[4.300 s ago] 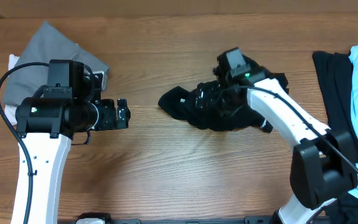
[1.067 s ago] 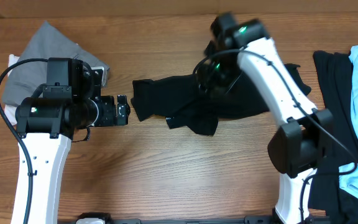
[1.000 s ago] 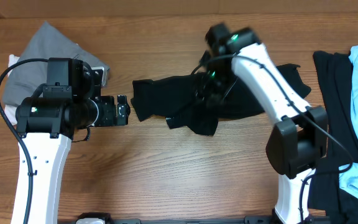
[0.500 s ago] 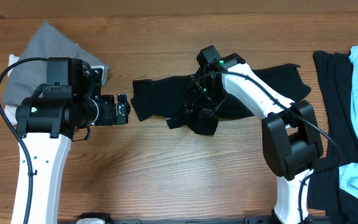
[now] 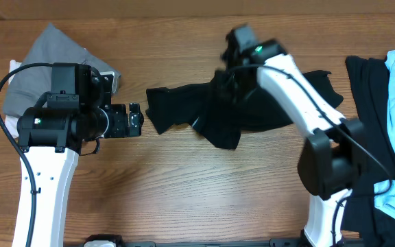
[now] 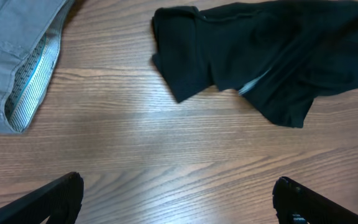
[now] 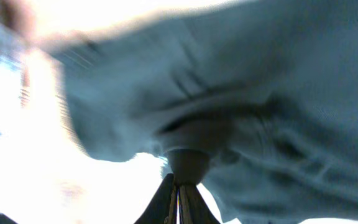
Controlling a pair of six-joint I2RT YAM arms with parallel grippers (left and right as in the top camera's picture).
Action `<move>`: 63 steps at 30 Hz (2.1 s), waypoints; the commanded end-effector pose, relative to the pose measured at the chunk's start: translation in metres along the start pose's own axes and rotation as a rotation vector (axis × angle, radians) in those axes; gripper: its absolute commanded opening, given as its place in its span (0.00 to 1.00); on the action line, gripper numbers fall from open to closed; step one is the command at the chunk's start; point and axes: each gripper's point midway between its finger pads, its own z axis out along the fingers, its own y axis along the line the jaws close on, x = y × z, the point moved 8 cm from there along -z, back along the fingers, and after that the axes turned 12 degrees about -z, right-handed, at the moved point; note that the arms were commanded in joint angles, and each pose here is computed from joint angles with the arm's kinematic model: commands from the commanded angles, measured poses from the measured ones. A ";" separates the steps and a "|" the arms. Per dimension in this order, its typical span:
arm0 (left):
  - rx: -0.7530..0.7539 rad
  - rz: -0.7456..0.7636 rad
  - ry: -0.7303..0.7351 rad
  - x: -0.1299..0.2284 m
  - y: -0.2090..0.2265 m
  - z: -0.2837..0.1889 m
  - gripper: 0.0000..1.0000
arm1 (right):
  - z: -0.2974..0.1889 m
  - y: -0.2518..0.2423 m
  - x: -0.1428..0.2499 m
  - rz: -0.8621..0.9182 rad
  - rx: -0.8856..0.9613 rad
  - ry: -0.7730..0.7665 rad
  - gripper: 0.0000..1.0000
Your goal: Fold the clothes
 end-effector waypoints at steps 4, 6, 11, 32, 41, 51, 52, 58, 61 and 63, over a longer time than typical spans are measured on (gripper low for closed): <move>0.002 0.023 -0.014 -0.002 -0.003 -0.002 1.00 | -0.099 0.022 -0.040 -0.131 0.045 -0.360 0.04; 0.002 0.023 -0.014 -0.002 -0.003 -0.002 1.00 | -0.109 0.026 -0.059 -0.171 -0.009 -0.473 0.04; 0.005 0.023 -0.012 -0.002 -0.003 -0.002 1.00 | -0.155 0.055 -0.106 -0.288 -0.214 -0.852 0.04; 0.017 0.019 0.014 0.002 -0.003 -0.002 1.00 | -0.138 -0.079 -0.054 0.090 0.157 -0.451 1.00; 0.140 0.019 0.049 0.005 -0.015 -0.003 1.00 | -0.062 -0.100 0.032 0.256 0.196 0.093 0.98; 0.156 0.039 0.060 0.007 -0.021 -0.003 1.00 | -0.011 -0.171 0.060 0.456 0.211 0.068 0.75; 0.158 0.044 0.060 0.008 -0.022 -0.002 1.00 | -0.010 -0.173 0.062 0.461 0.207 0.069 0.79; 0.182 0.101 0.063 0.009 -0.037 0.003 1.00 | 0.012 -0.157 0.079 0.445 0.079 0.141 0.83; 0.146 0.138 0.085 0.012 -0.044 0.013 1.00 | 0.022 -0.138 0.092 0.373 -0.021 0.219 0.82; 0.095 0.158 0.112 0.015 -0.046 0.023 1.00 | 0.028 -0.124 0.101 0.315 -0.069 0.275 0.81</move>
